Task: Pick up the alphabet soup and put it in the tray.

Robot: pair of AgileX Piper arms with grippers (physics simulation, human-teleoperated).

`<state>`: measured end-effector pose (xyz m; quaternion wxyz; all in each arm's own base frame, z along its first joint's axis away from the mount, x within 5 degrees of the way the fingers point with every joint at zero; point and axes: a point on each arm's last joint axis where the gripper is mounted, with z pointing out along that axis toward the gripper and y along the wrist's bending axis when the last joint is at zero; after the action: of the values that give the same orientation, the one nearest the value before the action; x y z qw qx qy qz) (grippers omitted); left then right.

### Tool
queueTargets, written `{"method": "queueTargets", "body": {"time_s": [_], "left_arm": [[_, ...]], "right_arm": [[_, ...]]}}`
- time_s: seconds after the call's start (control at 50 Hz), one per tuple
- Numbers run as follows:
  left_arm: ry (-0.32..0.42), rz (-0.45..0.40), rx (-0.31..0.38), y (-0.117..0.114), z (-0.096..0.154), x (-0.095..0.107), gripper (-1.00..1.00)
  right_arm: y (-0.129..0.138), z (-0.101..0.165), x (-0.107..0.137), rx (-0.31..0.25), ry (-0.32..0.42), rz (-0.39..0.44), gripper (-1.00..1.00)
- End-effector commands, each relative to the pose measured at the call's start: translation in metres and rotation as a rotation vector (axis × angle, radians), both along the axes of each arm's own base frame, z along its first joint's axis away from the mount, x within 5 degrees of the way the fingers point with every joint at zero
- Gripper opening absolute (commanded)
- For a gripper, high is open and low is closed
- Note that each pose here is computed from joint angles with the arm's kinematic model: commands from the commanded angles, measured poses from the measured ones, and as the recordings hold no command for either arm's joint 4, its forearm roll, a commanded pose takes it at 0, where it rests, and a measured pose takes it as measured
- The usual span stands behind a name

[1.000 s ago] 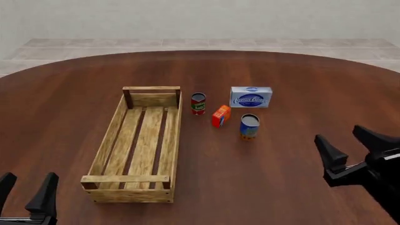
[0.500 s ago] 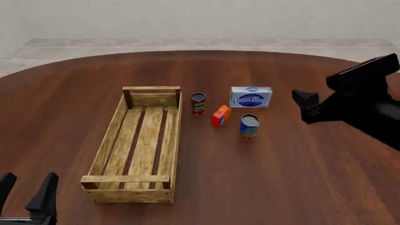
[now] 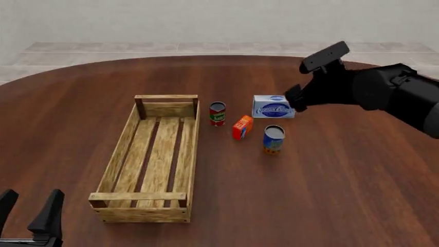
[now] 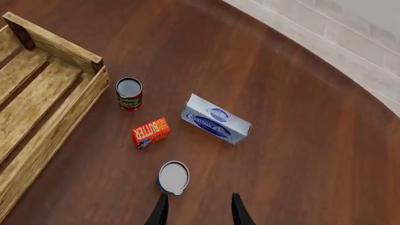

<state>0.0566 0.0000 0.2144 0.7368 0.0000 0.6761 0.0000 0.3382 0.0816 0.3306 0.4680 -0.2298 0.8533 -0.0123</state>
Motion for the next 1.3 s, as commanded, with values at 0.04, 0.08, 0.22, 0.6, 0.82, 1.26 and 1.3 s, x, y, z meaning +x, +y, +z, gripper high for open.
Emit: {"method": "queueTargets", "body": {"time_s": [0.04, 0.08, 0.22, 0.6, 0.82, 1.26, 1.3], "left_arm": [[0.000, 0.000, 0.000, 0.000, 0.000, 0.000, 1.00], [0.000, 0.000, 0.000, 0.000, 0.000, 0.000, 1.00], [0.000, 0.000, 0.000, 0.000, 0.000, 0.000, 1.00], [0.000, 0.000, 0.000, 0.000, 0.000, 0.000, 1.00], [0.000, 0.000, 0.000, 0.000, 0.000, 0.000, 1.00], [0.000, 0.000, 0.000, 0.000, 0.000, 0.000, 1.00], [0.000, 0.000, 0.000, 0.000, 0.000, 0.000, 1.00]], "right_arm": [[0.013, -0.030, 0.028, -0.005, 0.068, 0.006, 1.00], [0.015, -0.033, 0.029, -0.005, 0.074, 0.010, 1.00], [0.019, -0.041, 0.035, -0.002, 0.086, 0.012, 1.00], [0.025, -0.066, 0.048, 0.008, 0.123, 0.003, 1.00], [0.028, -0.085, 0.052, 0.009, 0.149, 0.001, 1.00], [0.029, -0.127, 0.066, 0.004, 0.206, -0.016, 1.00], [0.028, -0.129, 0.067, 0.005, 0.208, -0.019, 1.00]]}}
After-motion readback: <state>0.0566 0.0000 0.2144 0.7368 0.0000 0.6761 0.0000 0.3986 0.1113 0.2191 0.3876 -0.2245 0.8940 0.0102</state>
